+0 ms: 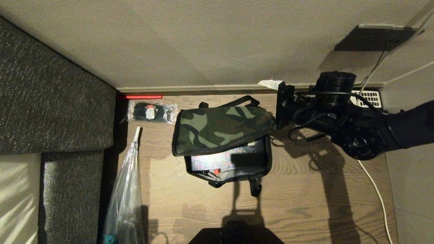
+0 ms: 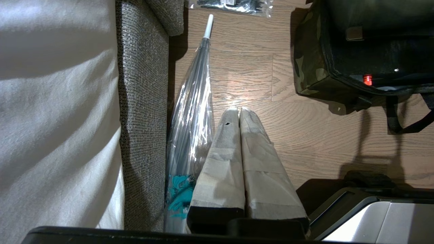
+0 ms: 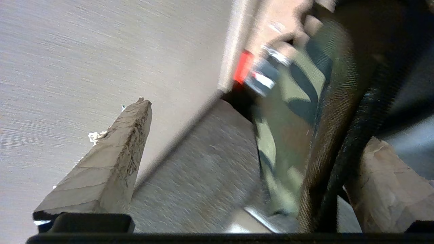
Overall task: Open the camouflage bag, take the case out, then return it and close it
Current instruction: Open the top of the storage box
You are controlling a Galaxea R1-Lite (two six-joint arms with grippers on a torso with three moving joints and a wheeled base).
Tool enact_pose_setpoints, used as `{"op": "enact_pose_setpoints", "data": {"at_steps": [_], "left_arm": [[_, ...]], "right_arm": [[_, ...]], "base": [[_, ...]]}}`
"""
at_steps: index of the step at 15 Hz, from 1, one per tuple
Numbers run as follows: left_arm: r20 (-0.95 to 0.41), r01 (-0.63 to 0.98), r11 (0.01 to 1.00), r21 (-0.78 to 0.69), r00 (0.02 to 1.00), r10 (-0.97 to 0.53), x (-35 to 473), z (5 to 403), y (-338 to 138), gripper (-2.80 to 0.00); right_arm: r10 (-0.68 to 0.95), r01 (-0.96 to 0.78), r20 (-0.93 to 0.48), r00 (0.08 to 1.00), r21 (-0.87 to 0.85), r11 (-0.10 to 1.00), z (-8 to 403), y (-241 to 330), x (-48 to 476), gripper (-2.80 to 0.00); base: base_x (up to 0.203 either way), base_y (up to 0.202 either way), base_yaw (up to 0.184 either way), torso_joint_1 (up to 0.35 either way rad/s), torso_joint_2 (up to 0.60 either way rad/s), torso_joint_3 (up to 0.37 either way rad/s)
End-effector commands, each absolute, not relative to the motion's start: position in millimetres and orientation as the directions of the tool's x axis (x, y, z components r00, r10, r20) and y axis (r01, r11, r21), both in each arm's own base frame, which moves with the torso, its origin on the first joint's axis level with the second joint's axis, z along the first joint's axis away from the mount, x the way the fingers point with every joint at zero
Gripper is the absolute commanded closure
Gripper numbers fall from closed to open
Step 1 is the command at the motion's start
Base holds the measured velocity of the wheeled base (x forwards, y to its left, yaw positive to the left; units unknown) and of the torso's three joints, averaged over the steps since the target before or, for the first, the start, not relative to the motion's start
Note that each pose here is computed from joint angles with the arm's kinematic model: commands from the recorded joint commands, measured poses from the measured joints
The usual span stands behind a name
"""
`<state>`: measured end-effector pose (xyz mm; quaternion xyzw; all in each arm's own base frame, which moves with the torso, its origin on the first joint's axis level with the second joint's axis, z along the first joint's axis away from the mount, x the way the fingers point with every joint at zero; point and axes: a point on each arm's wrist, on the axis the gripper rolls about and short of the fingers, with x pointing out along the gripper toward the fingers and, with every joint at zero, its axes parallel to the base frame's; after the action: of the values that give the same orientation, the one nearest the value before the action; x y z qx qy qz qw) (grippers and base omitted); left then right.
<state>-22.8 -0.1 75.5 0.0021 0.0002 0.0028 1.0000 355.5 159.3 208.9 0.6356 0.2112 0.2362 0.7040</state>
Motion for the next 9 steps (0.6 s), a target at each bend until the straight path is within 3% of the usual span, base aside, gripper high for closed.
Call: {"op": "enact_pose_setpoints", "data": {"at_steps": [1, 4, 9], "left_arm": [[-0.003, -0.006, 1.0, 0.003, 1.0, 0.006, -23, 75, 0, 0.0], [-0.002, -0.006, 1.0, 0.005, 1.0, 0.006, -23, 75, 0, 0.0], [-0.002, -0.006, 1.0, 0.005, 1.0, 0.006, -23, 75, 0, 0.0]], "right_arm": [[0.569, -0.106, 0.068, 0.82, 0.994, 0.035, 229, 157, 353, -2.8], [0.538, -0.147, 0.1, 0.837, 0.988, 0.046, 233, 158, 358, -2.8], [0.459, -0.359, 0.169, 0.872, 0.859, 0.366, 228, 159, 367, -2.8]], "base": [[0.0, 0.0, 0.0, 0.0, 0.0, 0.0], [0.0, 0.0, 0.0, 0.0, 0.0, 0.0], [0.0, 0.0, 0.0, 0.0, 0.0, 0.0]]}}
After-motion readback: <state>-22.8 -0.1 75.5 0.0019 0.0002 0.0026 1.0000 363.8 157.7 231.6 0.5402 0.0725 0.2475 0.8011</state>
